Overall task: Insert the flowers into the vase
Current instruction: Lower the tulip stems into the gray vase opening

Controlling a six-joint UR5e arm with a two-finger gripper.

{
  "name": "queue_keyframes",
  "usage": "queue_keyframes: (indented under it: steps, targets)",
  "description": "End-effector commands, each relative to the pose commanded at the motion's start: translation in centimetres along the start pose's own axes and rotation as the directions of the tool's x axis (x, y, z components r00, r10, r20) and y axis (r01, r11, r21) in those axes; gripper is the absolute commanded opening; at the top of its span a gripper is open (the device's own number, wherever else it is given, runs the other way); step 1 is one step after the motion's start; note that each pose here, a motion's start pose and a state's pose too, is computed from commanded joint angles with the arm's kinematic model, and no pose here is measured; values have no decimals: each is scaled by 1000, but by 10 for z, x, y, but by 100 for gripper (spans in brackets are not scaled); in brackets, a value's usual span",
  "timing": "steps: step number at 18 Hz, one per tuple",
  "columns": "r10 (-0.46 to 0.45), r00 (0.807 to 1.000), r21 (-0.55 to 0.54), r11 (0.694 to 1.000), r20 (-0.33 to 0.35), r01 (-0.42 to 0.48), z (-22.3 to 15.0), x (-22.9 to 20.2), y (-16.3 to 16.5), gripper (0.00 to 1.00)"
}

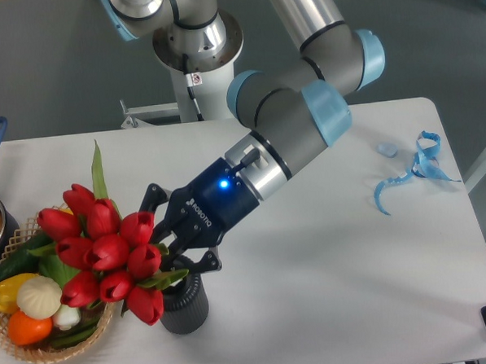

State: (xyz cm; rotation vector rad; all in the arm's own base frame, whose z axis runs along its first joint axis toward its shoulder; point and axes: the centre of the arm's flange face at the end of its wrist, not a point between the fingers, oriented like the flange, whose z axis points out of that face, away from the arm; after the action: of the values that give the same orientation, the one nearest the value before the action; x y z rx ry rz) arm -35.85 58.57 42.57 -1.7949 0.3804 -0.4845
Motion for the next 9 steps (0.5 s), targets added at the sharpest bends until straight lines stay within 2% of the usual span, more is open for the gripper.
queue_keyframes:
  steps: [9]
  targets:
    - [87,996,-22,996,-37,-88,11,25,79,0]
